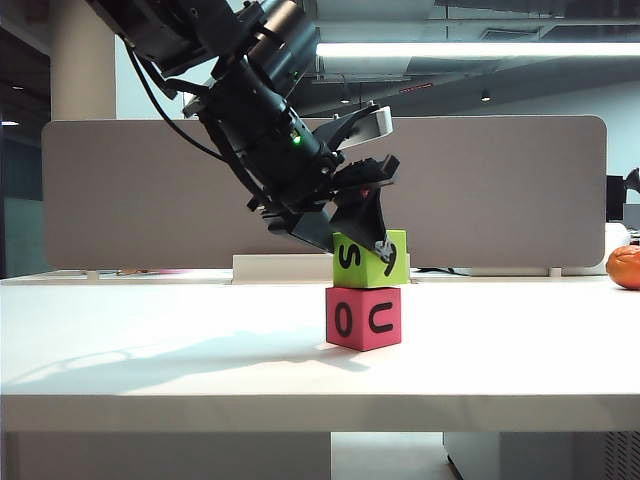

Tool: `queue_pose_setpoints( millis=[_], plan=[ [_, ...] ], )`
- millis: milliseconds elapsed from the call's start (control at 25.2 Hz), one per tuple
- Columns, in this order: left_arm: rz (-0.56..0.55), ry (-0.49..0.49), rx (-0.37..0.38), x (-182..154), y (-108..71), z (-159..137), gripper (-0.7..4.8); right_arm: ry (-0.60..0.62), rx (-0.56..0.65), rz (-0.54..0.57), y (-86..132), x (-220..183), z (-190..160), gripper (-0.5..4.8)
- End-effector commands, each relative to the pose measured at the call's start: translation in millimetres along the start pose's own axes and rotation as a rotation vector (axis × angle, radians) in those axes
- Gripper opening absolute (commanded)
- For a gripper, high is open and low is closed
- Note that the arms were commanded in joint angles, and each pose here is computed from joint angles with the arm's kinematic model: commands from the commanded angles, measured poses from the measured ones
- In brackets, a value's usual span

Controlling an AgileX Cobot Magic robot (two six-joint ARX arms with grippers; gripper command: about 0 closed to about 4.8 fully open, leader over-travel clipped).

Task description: Stack one letter block on top of another letter block.

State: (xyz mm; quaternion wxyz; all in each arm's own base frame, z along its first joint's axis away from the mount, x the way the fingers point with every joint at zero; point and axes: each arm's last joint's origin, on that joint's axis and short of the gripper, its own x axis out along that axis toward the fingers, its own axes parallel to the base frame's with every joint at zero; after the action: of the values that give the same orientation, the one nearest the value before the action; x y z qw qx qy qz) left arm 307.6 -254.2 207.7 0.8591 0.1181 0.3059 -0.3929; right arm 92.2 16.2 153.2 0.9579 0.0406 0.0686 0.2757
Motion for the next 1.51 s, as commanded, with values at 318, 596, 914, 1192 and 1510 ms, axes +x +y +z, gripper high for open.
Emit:
queue_pose_setpoints(
  millis=[318, 596, 914, 1192, 1510],
  plan=[
    [-0.004, 0.023, -0.005, -0.2, -0.9, -0.8, 2.15, -0.005, 0.000, 0.001, -0.2, 0.4, -0.8, -0.01],
    [-0.004, 0.018, -0.005, -6.7, -1.6, 3.1, 2.15, -0.005, 0.000, 0.001, -0.2, 0.4, -0.8, -0.01],
    [0.002, 0.001, -0.002, -13.9, -2.1, 7.6, 2.14, -0.005, 0.000, 0.001, -0.2, 0.4, -0.8, -0.01],
    [0.070, 0.047, -0.007, -13.9, -0.3, 3.3, 2.14, -0.005, 0.000, 0.002, -0.2, 0.4, -0.8, -0.01],
    [0.049, 0.062, -0.007, -13.7, -2.4, 1.8, 2.15, -0.005, 0.000, 0.001, -0.2, 0.4, -0.9, -0.01]
  ],
)
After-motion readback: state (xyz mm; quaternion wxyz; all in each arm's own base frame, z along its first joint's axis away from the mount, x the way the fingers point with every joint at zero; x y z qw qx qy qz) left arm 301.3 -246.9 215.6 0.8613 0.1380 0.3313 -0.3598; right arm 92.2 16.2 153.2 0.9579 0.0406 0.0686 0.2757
